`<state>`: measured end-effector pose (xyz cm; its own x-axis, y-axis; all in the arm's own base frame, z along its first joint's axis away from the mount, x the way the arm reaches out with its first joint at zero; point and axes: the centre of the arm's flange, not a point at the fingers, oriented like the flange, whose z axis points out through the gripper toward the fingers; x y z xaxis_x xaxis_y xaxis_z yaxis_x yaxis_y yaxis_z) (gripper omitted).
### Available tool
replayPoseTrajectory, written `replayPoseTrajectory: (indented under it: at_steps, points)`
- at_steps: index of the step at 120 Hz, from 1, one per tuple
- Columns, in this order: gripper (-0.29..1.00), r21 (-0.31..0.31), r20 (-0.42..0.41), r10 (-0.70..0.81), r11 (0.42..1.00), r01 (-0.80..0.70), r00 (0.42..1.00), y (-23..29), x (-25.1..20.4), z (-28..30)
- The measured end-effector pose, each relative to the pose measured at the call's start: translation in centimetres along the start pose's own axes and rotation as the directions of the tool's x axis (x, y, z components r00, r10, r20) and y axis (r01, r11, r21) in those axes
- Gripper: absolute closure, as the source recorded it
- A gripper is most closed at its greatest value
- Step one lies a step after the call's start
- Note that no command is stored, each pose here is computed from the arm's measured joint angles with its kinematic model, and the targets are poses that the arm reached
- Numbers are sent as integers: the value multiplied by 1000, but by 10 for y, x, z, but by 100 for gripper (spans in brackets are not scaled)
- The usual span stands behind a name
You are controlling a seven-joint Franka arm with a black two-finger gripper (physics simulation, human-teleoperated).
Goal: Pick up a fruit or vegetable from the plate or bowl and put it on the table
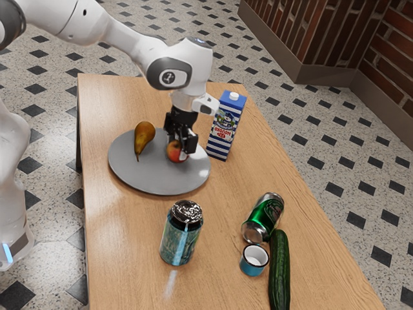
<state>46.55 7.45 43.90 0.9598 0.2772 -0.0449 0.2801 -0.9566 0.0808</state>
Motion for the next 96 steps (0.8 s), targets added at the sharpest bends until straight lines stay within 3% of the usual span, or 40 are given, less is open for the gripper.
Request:
replayPoseTrajectory:
  at_steps: [19,34,71,96]
  points:
    - [36,5,-41,-2,1000,2,999,-1,8,-27]
    - [35,24,-61,-34,999,36,998,-20,17,-61]
    - [35,120,-90,-297,944,307,950,-177,4,-97]
    - [35,193,-151,-350,907,375,924,-233,-1,-94]
